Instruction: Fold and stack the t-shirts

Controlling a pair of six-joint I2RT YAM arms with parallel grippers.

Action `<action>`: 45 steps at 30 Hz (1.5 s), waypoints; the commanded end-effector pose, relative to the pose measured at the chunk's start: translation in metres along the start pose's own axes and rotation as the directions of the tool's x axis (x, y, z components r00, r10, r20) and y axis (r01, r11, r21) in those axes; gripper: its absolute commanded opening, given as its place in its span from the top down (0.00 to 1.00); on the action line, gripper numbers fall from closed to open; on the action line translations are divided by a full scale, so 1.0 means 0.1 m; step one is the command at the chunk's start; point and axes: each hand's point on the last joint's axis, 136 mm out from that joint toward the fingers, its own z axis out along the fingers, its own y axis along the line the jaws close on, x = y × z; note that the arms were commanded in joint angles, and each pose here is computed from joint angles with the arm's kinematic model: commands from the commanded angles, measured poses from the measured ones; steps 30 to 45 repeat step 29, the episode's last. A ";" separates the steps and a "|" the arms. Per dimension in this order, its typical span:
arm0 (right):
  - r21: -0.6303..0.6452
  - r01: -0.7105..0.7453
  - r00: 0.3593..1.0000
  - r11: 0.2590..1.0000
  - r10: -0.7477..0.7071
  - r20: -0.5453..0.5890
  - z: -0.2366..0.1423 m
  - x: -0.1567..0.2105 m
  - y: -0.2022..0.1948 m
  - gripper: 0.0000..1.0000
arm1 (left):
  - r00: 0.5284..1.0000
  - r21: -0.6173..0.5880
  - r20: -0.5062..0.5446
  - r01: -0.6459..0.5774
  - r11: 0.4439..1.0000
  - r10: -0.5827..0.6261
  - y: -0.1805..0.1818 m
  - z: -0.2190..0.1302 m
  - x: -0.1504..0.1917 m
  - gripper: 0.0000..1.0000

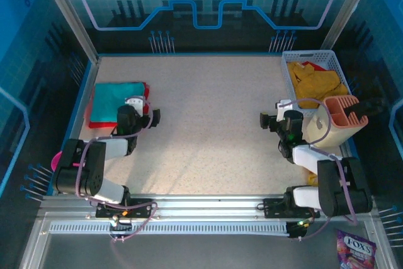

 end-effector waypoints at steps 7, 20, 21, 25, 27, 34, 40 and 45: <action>-0.020 -0.018 0.992 1.000 0.020 0.125 0.27 -0.19 0.02 0.00 | 0.990 -0.078 0.121 0.077 0.994 -0.067 0.19 0.01 -0.16 0.01; -0.077 0.048 0.991 0.996 -0.038 0.128 0.30 -0.20 0.19 0.00 | 0.992 -0.059 0.117 0.063 0.996 -0.055 0.14 0.02 -0.16 0.01; -0.082 0.051 0.991 0.995 -0.040 0.127 0.30 -0.20 0.20 0.00 | 0.992 -0.059 0.116 0.063 0.996 -0.055 0.15 0.02 -0.16 0.01; -0.087 0.046 0.992 0.995 -0.035 0.122 0.31 -0.20 0.20 0.00 | 0.992 -0.059 0.117 0.063 0.996 -0.055 0.14 0.02 -0.16 0.01; -0.078 0.038 0.992 0.996 -0.028 0.120 0.31 -0.20 0.17 0.00 | 0.992 -0.059 0.116 0.063 0.996 -0.055 0.14 0.02 -0.15 0.01; -0.047 0.035 0.991 0.998 -0.029 0.129 0.30 -0.20 0.14 0.00 | 0.992 -0.059 0.116 0.062 0.996 -0.055 0.14 0.02 -0.15 0.01; -0.047 0.035 0.991 0.998 -0.029 0.129 0.30 -0.20 0.14 0.00 | 0.992 -0.059 0.116 0.062 0.996 -0.055 0.14 0.02 -0.15 0.01; -0.047 0.035 0.991 0.998 -0.029 0.129 0.30 -0.20 0.14 0.00 | 0.992 -0.059 0.116 0.062 0.996 -0.055 0.14 0.02 -0.15 0.01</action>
